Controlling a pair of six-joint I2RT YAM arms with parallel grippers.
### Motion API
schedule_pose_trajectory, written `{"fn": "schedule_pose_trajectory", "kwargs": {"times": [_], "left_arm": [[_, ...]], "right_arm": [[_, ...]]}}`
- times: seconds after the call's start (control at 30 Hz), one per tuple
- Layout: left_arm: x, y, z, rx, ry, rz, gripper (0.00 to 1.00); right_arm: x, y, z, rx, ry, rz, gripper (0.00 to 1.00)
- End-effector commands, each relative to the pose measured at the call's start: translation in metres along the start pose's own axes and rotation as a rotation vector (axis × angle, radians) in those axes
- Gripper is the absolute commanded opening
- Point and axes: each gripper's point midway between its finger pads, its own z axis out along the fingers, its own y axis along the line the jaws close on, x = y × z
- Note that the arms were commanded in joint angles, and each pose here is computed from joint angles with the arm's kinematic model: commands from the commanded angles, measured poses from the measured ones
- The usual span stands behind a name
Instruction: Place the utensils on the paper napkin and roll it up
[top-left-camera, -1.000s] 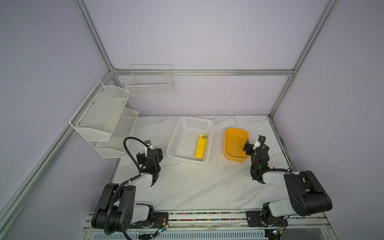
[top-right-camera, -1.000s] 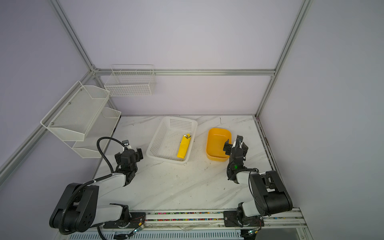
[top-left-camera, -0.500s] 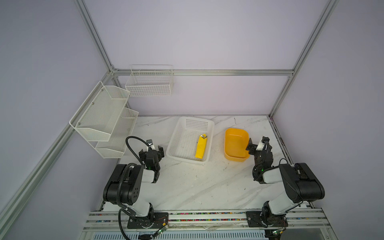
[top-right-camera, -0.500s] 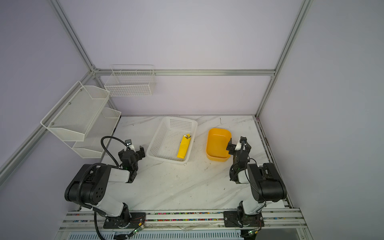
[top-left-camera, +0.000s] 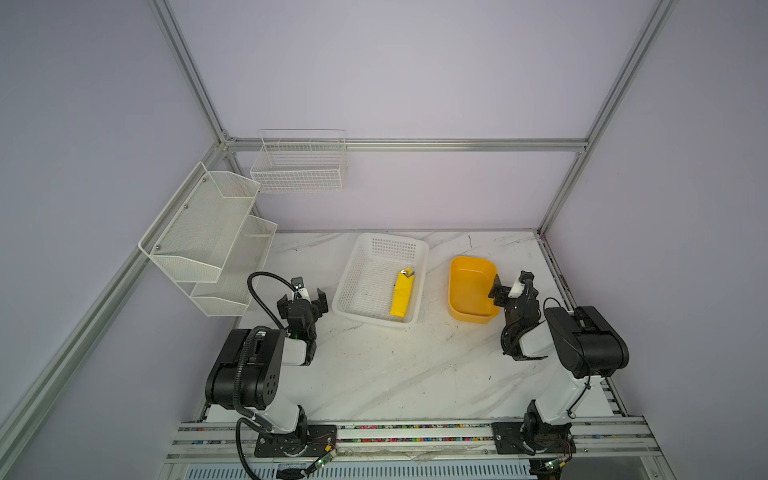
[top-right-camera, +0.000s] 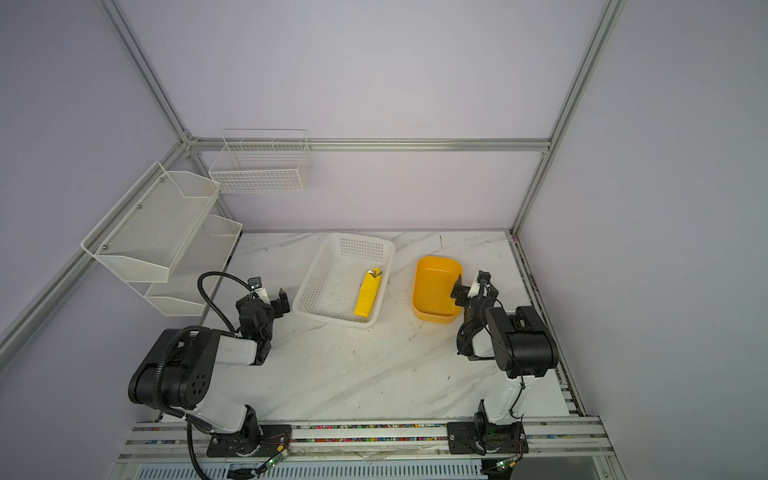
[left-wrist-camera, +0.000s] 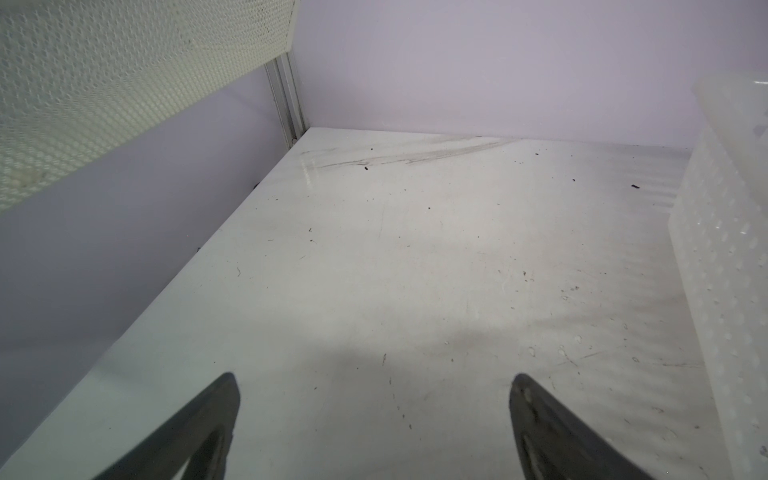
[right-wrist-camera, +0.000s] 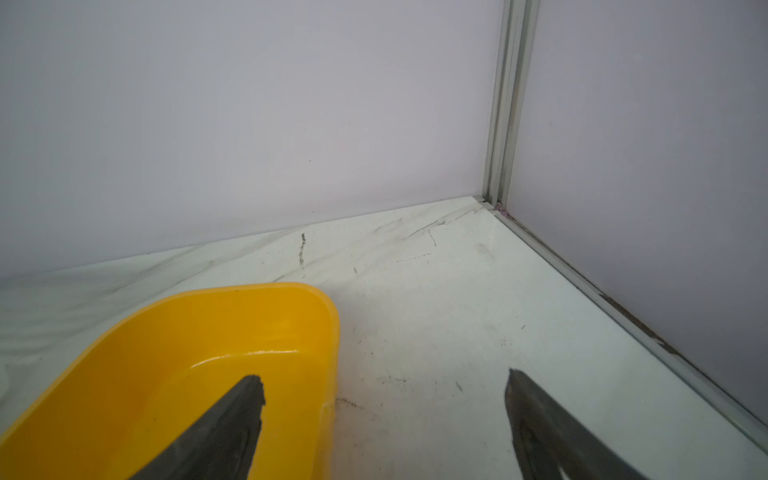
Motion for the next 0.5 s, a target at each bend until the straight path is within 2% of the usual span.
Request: {"fn": "schedule_pose_trajectory", "kwargs": {"times": [0.0,0.27,0.4,0.47], "left_arm": [[-0.012,0.003,-0.003,-0.006,-0.051,-0.002,0.99],[-0.012,0.002,-0.003,0.002,-0.051,-0.003,1.00],[-0.011,-0.021,-0.004,0.131,-0.046,0.051,1.00],[-0.012,-0.017,-0.003,0.112,-0.044,0.044,1.00]], "right_arm": [[-0.009,-0.005,0.002,0.045,-0.026,0.011,0.97],[-0.008,-0.002,0.003,0.046,-0.022,0.000,0.97],[-0.007,-0.001,0.003,0.050,-0.021,-0.003,0.97],[-0.007,-0.001,0.003,0.051,-0.021,-0.002,0.97]]}}
